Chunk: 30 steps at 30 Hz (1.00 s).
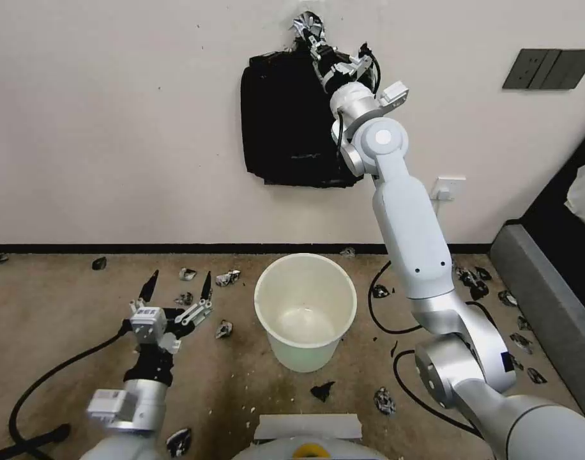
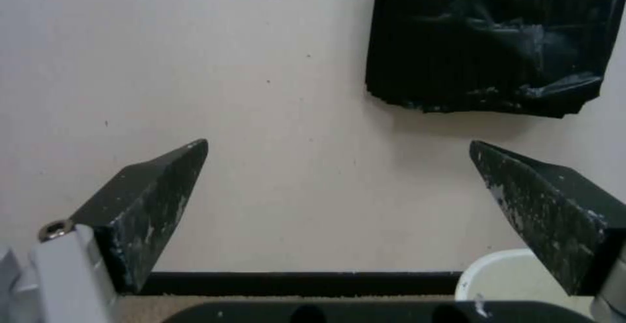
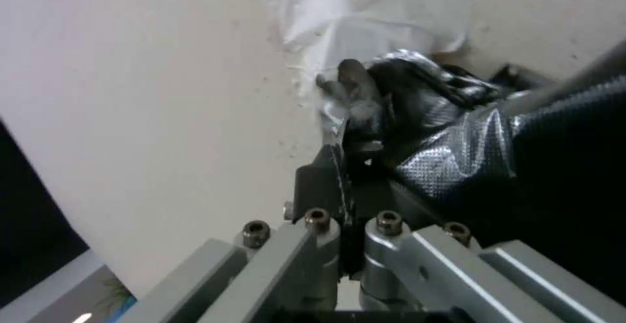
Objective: Place a trash bag onto the trash bin.
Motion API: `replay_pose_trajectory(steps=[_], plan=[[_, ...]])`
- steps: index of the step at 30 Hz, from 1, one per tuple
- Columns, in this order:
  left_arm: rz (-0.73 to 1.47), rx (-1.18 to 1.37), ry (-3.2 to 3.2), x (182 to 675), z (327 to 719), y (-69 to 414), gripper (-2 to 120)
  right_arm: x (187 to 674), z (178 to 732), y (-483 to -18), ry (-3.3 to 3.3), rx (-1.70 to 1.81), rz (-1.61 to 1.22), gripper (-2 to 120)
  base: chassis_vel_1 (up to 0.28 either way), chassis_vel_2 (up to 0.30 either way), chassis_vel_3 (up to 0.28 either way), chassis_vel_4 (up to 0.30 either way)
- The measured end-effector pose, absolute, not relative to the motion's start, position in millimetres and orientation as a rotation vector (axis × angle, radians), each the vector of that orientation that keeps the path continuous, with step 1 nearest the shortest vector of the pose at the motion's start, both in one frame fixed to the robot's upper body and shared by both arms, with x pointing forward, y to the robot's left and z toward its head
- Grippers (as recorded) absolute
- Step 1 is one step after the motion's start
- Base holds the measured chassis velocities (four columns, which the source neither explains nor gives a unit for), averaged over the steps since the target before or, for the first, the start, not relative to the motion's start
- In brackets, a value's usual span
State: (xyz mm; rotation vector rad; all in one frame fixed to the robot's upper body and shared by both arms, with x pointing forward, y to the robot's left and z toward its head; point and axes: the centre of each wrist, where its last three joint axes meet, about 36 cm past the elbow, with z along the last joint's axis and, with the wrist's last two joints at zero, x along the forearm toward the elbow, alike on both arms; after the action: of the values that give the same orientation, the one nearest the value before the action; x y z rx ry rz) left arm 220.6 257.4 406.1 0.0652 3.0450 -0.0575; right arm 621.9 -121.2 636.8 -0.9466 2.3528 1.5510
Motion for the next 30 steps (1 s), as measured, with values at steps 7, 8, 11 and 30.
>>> replay_pose_trajectory(steps=[7,8,11,30], plan=[[-0.066,0.047,3.051,220.7,403.5,259.7,100,604.8,605.0,-119.2,2.309,-1.041,1.364,0,0.000,0.000,0.000,0.000],[-0.068,0.047,3.053,220.7,402.7,259.4,100,600.9,600.7,-118.9,2.302,-1.053,1.350,0,0.000,0.000,0.000,0.000],[-0.076,0.044,3.057,220.5,400.8,258.2,100,594.0,594.6,-119.0,2.287,-1.076,1.331,0,0.000,0.000,0.000,0.000],[-0.126,0.031,3.057,216.0,399.9,248.7,100,494.5,516.0,-116.4,2.274,-1.240,1.256,0,0.000,0.000,0.000,0.000]])
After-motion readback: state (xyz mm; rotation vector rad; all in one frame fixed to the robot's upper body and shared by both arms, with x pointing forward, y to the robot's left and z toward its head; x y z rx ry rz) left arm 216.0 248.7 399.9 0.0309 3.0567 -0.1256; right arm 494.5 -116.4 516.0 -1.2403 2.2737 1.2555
